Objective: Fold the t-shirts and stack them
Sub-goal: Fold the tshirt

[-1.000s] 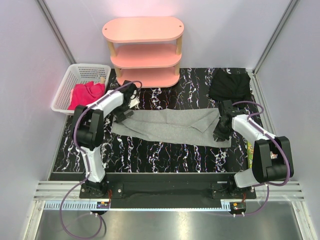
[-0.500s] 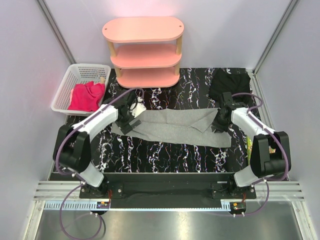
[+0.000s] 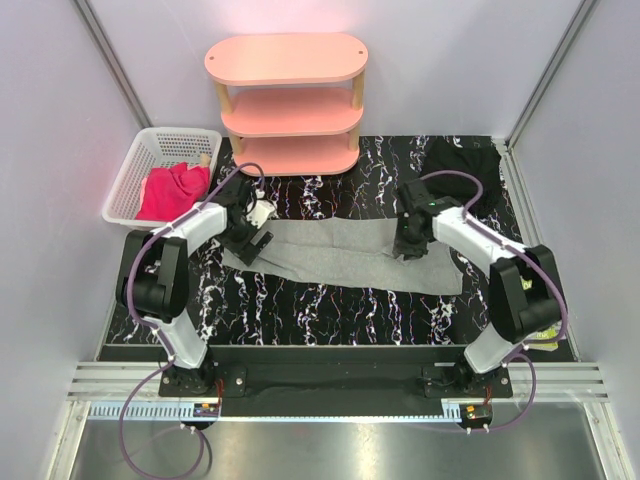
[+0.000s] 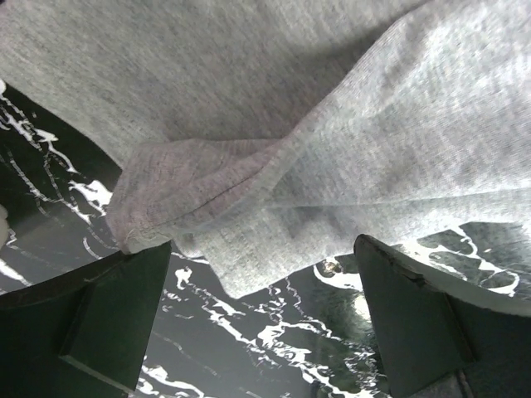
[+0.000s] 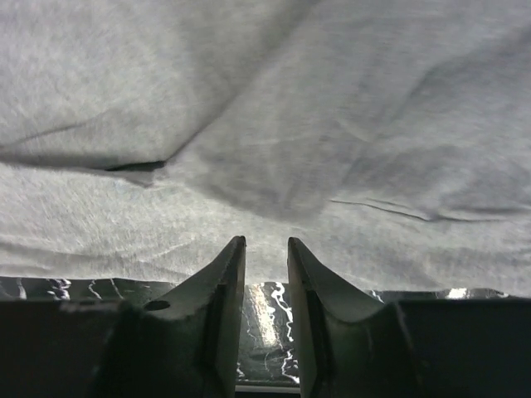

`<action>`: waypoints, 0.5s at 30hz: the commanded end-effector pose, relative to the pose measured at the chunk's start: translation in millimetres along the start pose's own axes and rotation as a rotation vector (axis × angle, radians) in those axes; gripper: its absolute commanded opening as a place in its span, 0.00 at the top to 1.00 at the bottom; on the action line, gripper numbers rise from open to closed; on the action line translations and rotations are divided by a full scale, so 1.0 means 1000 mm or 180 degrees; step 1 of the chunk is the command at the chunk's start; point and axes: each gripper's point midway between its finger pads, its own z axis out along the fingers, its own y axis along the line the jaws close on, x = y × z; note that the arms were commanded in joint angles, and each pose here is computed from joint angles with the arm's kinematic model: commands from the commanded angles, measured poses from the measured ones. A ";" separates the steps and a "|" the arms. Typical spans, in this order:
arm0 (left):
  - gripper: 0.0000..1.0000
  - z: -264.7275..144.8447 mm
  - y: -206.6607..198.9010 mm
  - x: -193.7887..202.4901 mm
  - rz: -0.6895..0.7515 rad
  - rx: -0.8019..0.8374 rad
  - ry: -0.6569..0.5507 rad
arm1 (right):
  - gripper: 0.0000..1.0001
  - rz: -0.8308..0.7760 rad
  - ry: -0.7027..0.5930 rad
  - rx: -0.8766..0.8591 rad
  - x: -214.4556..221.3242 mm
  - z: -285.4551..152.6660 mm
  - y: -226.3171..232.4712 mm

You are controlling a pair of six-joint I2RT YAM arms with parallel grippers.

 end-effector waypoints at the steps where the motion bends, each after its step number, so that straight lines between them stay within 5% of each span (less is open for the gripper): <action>1: 0.01 -0.002 -0.004 -0.015 -0.0143 0.0124 -0.0255 | 0.65 -0.0565 -0.0232 0.0439 -0.017 0.008 0.002; 8: 0.01 -0.008 -0.013 -0.007 -0.0246 0.0209 -0.0307 | 0.67 -0.0831 -0.0369 0.1211 -0.038 0.012 -0.020; 15: 0.01 -0.010 -0.013 0.003 -0.0254 0.0140 -0.0271 | 0.69 -0.0826 -0.0323 0.1299 -0.037 0.018 -0.021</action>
